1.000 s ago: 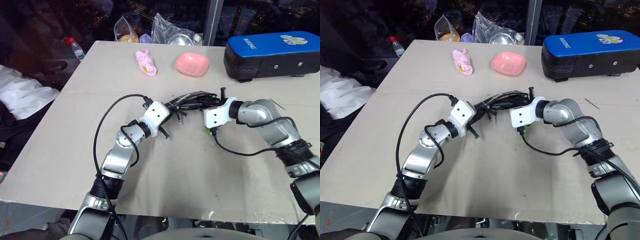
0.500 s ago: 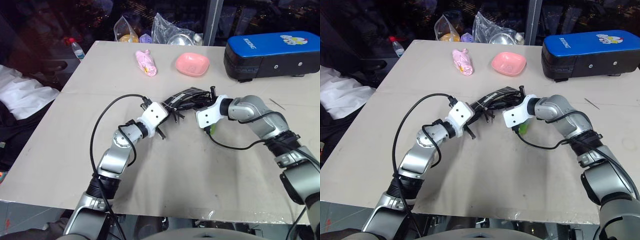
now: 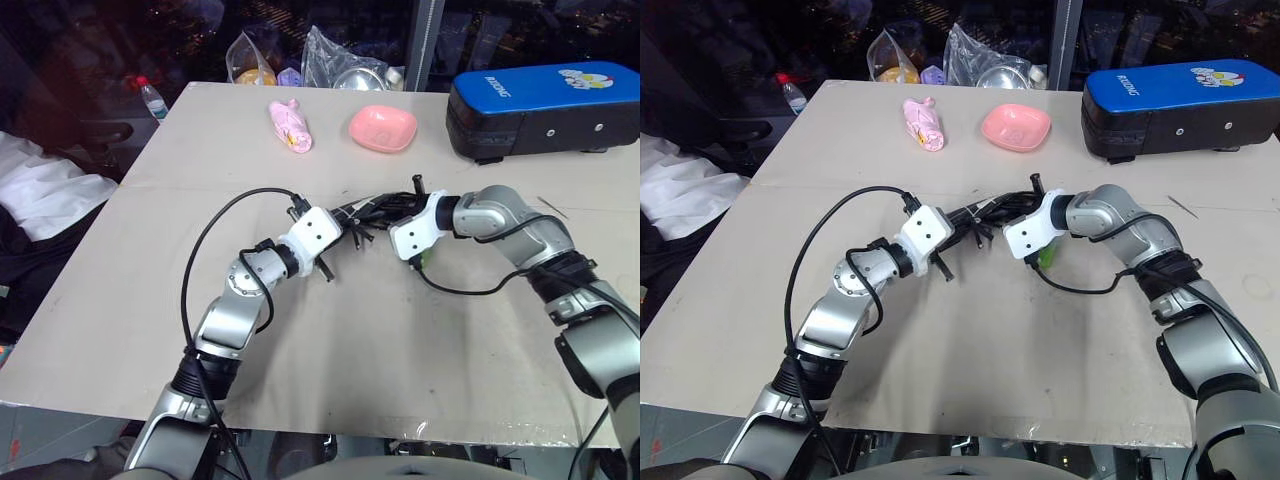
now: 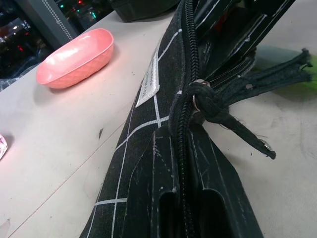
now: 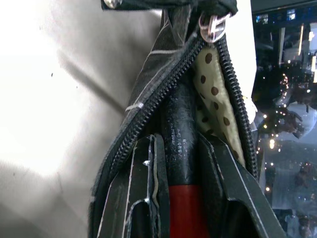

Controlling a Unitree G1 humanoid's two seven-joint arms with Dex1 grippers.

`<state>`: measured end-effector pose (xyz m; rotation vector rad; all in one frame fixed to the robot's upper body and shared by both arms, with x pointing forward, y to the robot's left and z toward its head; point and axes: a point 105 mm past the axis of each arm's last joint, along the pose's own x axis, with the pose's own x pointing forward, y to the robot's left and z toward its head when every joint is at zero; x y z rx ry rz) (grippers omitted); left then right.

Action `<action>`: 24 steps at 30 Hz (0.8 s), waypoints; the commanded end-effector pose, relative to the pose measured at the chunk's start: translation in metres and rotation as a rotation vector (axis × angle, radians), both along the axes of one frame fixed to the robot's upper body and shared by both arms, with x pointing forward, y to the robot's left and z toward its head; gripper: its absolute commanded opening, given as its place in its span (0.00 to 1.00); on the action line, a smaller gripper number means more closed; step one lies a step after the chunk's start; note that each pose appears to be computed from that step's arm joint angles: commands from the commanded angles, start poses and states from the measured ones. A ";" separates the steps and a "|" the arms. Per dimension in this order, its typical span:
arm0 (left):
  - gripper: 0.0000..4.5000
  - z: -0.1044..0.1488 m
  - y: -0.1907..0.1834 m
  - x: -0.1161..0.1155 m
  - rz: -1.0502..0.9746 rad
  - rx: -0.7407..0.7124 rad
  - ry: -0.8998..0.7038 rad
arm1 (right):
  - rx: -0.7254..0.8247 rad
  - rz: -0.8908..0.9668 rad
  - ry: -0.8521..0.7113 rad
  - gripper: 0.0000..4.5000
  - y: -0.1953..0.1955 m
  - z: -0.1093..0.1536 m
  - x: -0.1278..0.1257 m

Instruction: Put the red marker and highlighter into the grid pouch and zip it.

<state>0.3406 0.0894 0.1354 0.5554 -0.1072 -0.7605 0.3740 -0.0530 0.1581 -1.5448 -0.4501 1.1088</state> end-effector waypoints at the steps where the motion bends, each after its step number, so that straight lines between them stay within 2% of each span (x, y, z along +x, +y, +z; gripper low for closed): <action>1: 0.00 0.018 -0.007 -0.006 -0.036 -0.028 -0.070 | 0.077 0.023 -0.015 0.30 0.007 0.018 -0.002; 3: 0.00 0.018 -0.005 -0.004 -0.019 -0.042 -0.058 | 0.127 0.003 0.000 0.45 0.002 0.023 -0.002; 4: 0.00 0.018 -0.004 -0.003 -0.009 -0.052 -0.053 | 0.160 -0.009 0.016 0.58 -0.001 0.027 -0.002; 8: 0.00 0.015 -0.002 -0.002 0.008 -0.071 -0.028 | 0.309 -0.017 0.106 0.99 -0.012 0.045 -0.015; 12: 0.00 0.013 0.000 -0.001 0.019 -0.079 -0.015 | 0.441 -0.066 0.205 0.99 -0.030 0.057 -0.028; 14: 0.00 0.014 0.001 0.000 0.026 -0.089 -0.014 | 0.569 -0.192 0.296 0.99 -0.048 0.055 -0.028; 16: 0.00 0.015 0.002 0.001 0.033 -0.100 -0.012 | 0.674 -0.331 0.393 0.99 -0.064 0.046 -0.031; 19: 0.00 0.016 0.002 0.002 0.040 -0.115 -0.008 | 0.743 -0.520 0.523 0.99 -0.074 0.021 -0.041; 24: 0.00 0.015 0.000 0.003 0.039 -0.118 -0.002 | 0.980 -0.815 0.721 0.99 -0.068 -0.010 -0.052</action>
